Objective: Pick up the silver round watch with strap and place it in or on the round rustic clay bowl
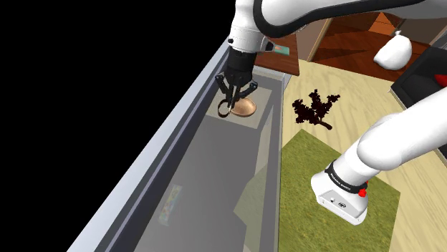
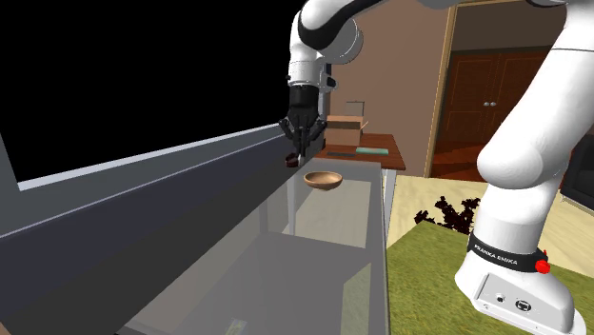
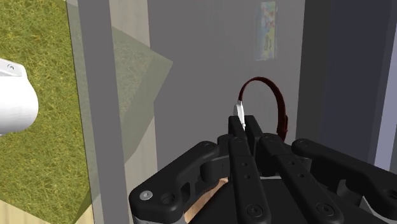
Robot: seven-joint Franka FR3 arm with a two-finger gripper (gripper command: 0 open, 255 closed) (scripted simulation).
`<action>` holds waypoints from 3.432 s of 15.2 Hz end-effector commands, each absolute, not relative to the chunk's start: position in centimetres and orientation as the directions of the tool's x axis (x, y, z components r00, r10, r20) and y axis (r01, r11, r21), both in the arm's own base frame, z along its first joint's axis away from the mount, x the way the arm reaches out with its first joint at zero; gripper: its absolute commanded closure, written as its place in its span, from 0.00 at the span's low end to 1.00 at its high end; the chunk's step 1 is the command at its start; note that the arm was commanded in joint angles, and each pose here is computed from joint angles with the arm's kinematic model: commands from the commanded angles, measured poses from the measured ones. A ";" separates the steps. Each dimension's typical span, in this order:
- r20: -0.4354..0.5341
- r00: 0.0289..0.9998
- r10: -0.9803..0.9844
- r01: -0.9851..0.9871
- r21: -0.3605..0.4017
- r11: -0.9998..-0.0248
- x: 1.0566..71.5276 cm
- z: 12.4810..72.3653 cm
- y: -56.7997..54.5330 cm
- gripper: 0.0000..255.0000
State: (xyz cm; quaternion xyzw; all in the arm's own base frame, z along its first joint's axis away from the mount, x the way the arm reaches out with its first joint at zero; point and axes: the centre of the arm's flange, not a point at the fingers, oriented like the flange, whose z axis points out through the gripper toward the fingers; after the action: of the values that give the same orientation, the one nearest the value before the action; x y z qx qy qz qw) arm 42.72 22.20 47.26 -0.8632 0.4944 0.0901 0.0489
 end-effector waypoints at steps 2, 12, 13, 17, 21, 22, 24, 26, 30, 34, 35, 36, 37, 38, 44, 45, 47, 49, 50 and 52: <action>-0.204 0.496 -0.844 -0.862 0.005 -0.507 43.6 47.6 18.3 1.00; -0.204 0.496 -0.844 -0.862 0.005 -0.507 47.0 49.1 5.8 1.00; -0.204 0.496 -0.844 -0.862 0.005 -0.507 47.0 48.6 5.8 1.00; -0.204 0.496 -0.844 -0.862 0.005 -0.507 47.0 46.5 5.8 1.00; -0.204 0.496 -0.844 -0.862 0.005 -0.507 47.0 44.4 5.8 1.00; -0.204 0.496 -0.844 -0.862 0.005 -0.507 47.0 43.8 5.8 1.00; -0.204 0.496 -0.844 -0.862 0.005 -0.507 47.0 42.8 5.8 1.00; -0.204 0.496 -0.844 -0.862 0.005 -0.507 47.0 41.7 5.8 1.00; -0.204 0.496 -0.844 -0.862 0.005 -0.507 47.0 39.7 5.8 1.00; -0.204 0.496 -0.844 -0.862 0.005 -0.507 47.0 39.7 5.8 1.00; -0.204 0.496 -0.844 -0.862 0.005 -0.507 47.0 39.7 5.8 1.00; -0.204 0.496 -0.844 -0.862 0.005 -0.507 47.0 39.7 5.8 1.00; -0.204 0.496 -0.844 -0.862 0.005 -0.507 47.0 39.7 5.7 1.00; -0.204 0.496 -0.844 -0.862 0.005 -0.507 47.0 39.7 5.7 1.00; -0.204 0.496 -0.844 -0.862 0.005 -0.507 47.0 39.7 5.7 0.00; -0.204 0.496 -0.844 -0.862 0.005 -0.507 47.1 41.0 5.5 0.00; -0.204 0.496 -0.844 -0.862 0.005 -0.507 47.4 43.6 5.1 0.00; -0.204 0.496 -0.844 -0.862 0.005 -0.507 47.5 44.6 4.9 0.00; -0.204 0.496 -0.844 -0.862 0.005 -0.507 47.5 44.6 4.9 0.00; -0.204 0.496 -0.844 -0.862 0.005 -0.507 47.5 44.6 4.9 0.00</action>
State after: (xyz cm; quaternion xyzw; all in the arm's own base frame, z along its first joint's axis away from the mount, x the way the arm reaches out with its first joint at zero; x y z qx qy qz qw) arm 47.49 4.93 44.52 -0.8634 0.4941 0.0901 0.0491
